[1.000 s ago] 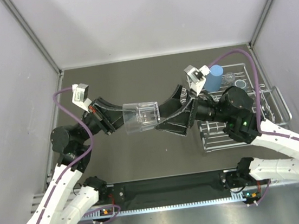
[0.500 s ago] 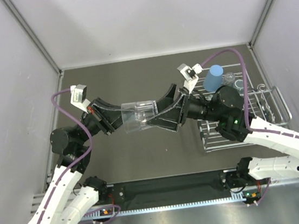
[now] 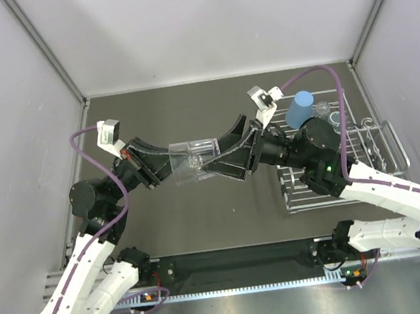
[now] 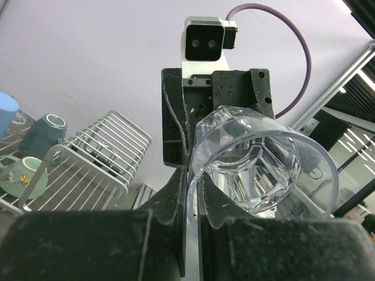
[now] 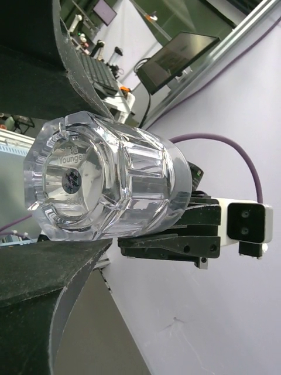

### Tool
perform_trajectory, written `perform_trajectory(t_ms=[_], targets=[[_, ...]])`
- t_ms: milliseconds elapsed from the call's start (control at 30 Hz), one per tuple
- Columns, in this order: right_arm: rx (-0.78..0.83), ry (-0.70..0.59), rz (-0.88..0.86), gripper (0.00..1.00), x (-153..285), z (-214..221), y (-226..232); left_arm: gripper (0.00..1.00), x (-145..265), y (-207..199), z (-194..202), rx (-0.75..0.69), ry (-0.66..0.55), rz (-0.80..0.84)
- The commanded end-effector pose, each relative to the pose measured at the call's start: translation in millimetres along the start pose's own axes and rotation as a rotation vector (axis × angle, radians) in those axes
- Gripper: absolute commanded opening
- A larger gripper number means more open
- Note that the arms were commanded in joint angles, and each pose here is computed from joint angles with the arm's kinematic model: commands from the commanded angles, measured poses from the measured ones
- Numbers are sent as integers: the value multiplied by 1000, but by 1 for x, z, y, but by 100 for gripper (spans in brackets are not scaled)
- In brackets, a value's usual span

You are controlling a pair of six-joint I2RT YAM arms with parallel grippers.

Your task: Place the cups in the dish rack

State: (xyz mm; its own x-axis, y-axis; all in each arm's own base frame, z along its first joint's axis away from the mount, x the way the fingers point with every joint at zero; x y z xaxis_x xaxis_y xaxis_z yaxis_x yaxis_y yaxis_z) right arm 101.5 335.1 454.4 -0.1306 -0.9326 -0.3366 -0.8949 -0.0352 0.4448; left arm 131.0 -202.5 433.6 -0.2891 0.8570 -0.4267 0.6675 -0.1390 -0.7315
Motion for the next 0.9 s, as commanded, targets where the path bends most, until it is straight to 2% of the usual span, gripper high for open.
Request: perform_trajectory(t_ms=[0,33,67,100,133,200,233,267,333,367,567,600,667,700,767,867], targets=[[24,-55,-58,11,-5,-22,21,0,0,-10,-1,-35,-7,31],[26,-35,-37,6,-5,-18,17,0,0,-5,-1,-28,-4,9],[30,-38,-16,0,-5,-22,16,6,0,-1,-1,-23,-7,-7],[29,-20,10,0,-5,-20,12,15,0,4,-1,-13,-10,-30],[42,5,53,0,-5,-19,6,28,1,13,-1,2,-22,-73],[56,21,107,0,-1,-20,1,49,4,25,0,21,-31,-126],[75,38,174,0,3,-20,-8,71,6,29,-3,7,-58,-153],[88,43,206,0,5,-21,-11,84,10,42,0,39,-67,-215],[138,30,300,0,14,-32,-20,99,19,58,-1,40,-118,-298],[144,60,351,0,21,-27,-26,98,23,67,-5,34,-153,-347],[271,79,666,0,55,-50,-59,98,56,115,-1,16,-151,-715],[284,132,735,0,63,-43,-70,98,65,122,-3,17,-171,-789],[363,142,922,0,81,-62,-87,98,74,131,-4,6,-171,-870],[376,207,945,0,84,-50,-94,98,76,132,-3,3,-168,-884],[429,197,1069,0,95,-69,-102,97,78,132,-2,1,-158,-895],[498,306,1227,0,106,-71,-130,95,80,128,0,-9,-141,-893]])
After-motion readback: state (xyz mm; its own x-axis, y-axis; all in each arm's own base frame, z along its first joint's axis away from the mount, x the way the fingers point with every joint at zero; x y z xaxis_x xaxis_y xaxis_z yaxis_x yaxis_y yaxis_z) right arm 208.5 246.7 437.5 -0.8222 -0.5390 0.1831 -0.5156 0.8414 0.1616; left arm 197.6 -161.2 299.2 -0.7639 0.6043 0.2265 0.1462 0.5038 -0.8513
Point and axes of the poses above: each gripper's point midway between its finger pads, its own x axis back along the fingers, its own y axis along the line the jaws close on, z = x × y, the point moved 2 cm from there along x, back along the fingers, and after that the axes turned 11 degrees about x, right-handed, at the moved point
